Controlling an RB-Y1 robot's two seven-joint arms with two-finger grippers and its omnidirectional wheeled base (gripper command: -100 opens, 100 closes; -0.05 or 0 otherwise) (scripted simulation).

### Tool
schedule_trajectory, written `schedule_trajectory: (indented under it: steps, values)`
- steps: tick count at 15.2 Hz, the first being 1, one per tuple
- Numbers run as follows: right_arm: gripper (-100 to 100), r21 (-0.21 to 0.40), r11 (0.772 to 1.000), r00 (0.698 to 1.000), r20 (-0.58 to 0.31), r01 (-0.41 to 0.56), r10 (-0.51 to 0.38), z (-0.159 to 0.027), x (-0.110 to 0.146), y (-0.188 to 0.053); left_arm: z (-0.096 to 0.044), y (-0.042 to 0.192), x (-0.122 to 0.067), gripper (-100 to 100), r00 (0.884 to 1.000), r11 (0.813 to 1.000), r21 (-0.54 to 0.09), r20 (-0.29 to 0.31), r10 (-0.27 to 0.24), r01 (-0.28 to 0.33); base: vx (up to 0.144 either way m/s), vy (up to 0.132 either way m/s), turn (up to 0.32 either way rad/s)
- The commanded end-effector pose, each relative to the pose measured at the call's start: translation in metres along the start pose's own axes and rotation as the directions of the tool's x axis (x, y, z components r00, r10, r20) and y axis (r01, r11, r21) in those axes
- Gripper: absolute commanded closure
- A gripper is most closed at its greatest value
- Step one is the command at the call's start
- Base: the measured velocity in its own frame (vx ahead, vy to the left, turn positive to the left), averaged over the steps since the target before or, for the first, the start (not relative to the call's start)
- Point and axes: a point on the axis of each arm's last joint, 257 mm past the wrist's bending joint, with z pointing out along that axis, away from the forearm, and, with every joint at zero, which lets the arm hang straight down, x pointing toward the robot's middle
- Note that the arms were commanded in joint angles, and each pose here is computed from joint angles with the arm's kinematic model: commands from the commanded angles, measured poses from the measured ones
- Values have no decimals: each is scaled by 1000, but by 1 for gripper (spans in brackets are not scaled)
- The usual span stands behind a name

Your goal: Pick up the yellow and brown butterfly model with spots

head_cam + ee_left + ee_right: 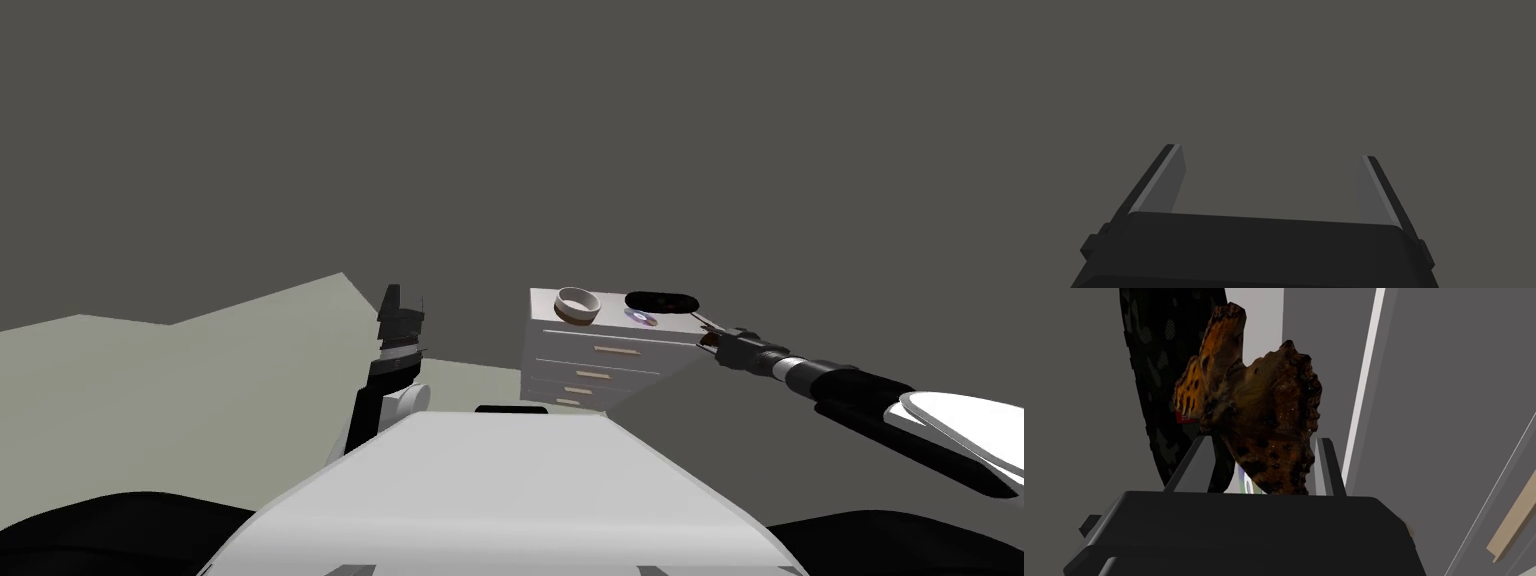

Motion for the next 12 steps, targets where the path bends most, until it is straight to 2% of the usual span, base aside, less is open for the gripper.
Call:
schedule_trajectory:
  steps: [1,2,4,5,6,8,9,10,12]
  values:
    - [100,13,1000,999,30,13,-14,6,-19,-8,0,0,0,0,1000,1000,0,0,0,0,39,-34,-166]
    - [100,-1,1000,999,37,1,-1,12,-30,-2,0,0,0,0,1000,1000,0,0,0,0,55,-51,-269]
    - [100,15,1000,997,74,22,-23,15,-49,-11,0,0,0,0,1000,1000,0,0,0,0,57,-48,-189]
    - [100,16,1000,997,77,25,-26,15,-51,-12,0,0,0,0,1000,1000,0,0,0,0,22,-18,3]
    - [100,0,1000,996,90,10,-10,20,-65,-3,0,0,0,0,1000,1000,0,0,0,0,42,-33,-189]
    - [100,17,999,992,125,27,-29,21,-83,-12,0,0,0,0,1000,1000,0,0,0,0,49,-36,-204]
    - [100,-1,1000,991,135,8,-7,25,-95,-3,0,0,0,0,1000,1000,0,0,0,0,59,-52,-283]
    - [100,2,1000,989,146,12,-12,25,-101,-4,0,0,0,0,1000,1000,0,0,0,0,69,-53,-267]
    - [100,15,1000,984,174,24,-26,25,-116,-11,0,0,0,0,1000,1000,0,0,0,0,35,-22,-52]
